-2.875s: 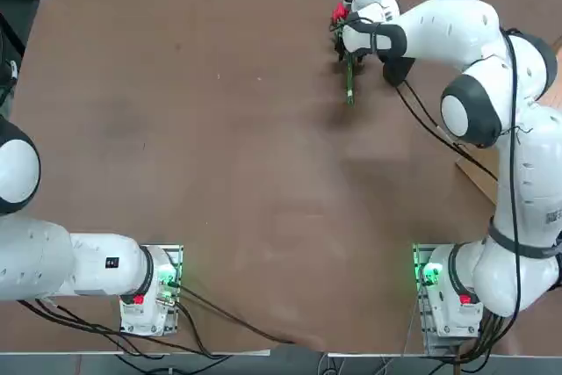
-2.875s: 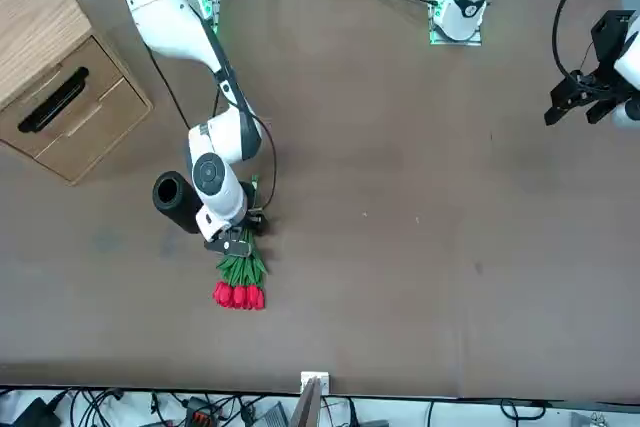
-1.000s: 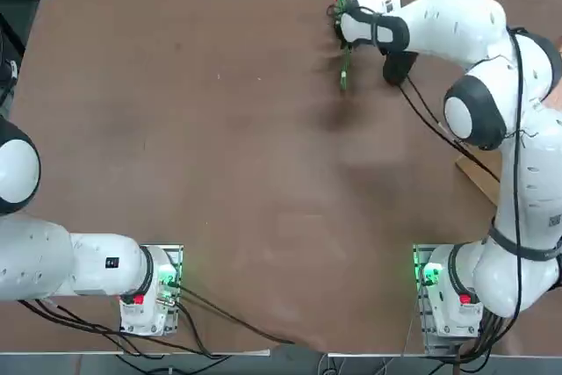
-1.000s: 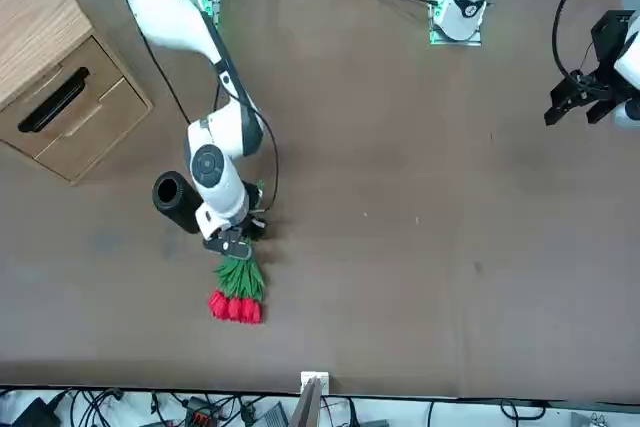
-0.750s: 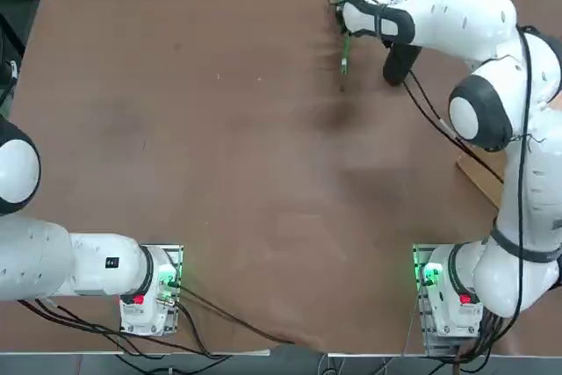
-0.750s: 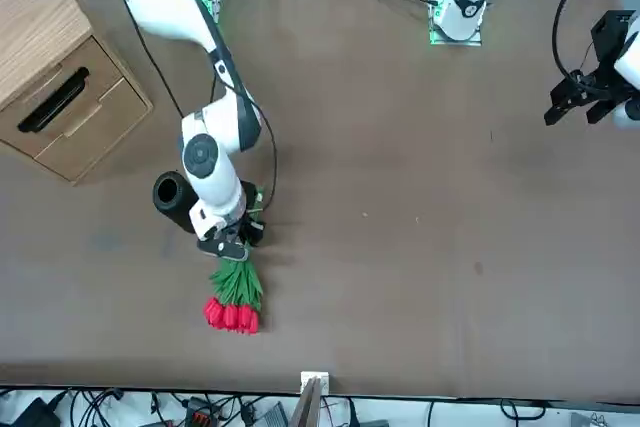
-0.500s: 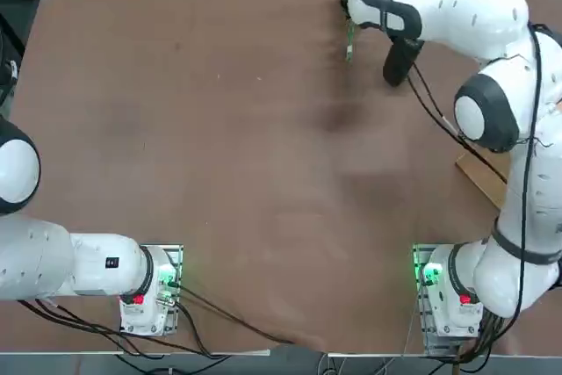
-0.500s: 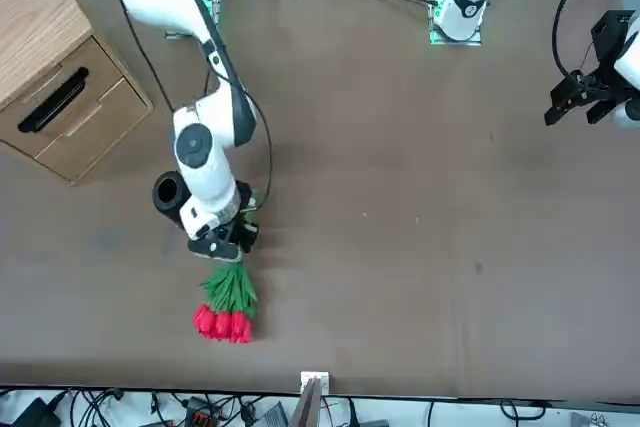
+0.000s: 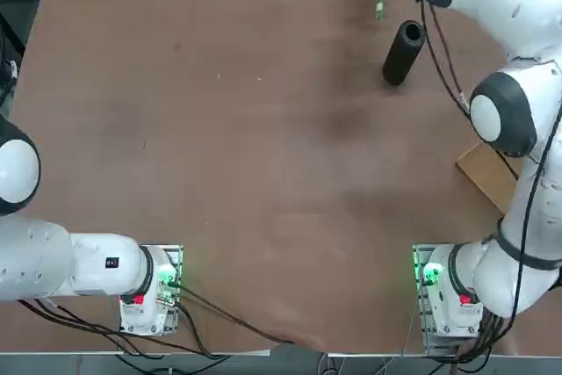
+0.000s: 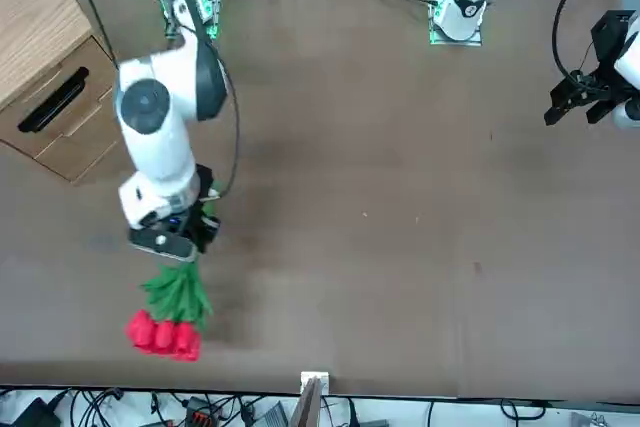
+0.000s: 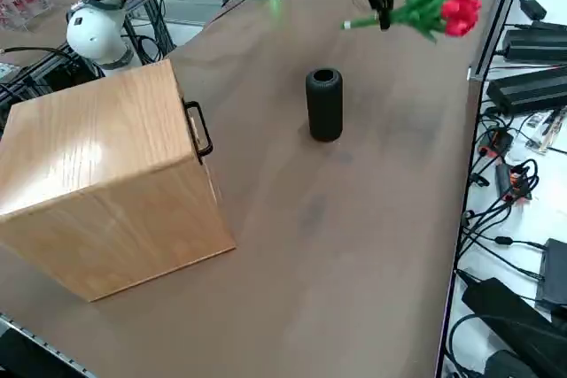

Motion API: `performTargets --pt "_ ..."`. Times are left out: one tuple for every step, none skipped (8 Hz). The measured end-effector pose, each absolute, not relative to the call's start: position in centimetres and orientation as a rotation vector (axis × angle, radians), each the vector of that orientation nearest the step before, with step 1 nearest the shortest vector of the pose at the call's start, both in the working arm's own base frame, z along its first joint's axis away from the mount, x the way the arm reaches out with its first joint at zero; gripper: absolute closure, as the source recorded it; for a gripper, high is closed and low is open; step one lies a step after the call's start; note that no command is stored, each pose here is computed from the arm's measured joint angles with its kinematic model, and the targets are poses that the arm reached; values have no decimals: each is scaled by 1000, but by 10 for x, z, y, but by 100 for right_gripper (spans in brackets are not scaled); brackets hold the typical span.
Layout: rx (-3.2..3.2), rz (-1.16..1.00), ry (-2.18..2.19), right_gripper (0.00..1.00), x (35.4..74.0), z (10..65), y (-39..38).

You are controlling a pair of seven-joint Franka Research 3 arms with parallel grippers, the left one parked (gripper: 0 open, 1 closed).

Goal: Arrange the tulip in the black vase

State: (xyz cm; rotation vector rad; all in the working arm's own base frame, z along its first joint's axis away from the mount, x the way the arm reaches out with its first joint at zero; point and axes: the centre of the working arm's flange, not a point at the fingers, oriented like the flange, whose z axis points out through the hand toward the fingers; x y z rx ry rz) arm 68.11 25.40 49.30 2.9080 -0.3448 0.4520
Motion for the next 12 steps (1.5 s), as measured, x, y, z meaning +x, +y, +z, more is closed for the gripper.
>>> performTargets --pt "2829 497 -458 89 679 513 252" --pt "2720 556 -585 89 675 522 252" --pt "2618 625 -711 89 672 523 256" --pt "2532 679 -835 89 670 522 258" --pt "2449 701 -936 89 667 518 257" --pt "2360 709 -1015 89 662 516 255" --pt "2276 732 -1087 89 659 515 253" --pt "2198 767 -1150 89 656 513 251" --pt "2111 803 -1201 89 656 505 248" --pt "2024 835 -1243 89 654 493 244" --pt "1948 865 -1275 89 653 481 242" --pt "1877 909 -1298 89 653 470 242"
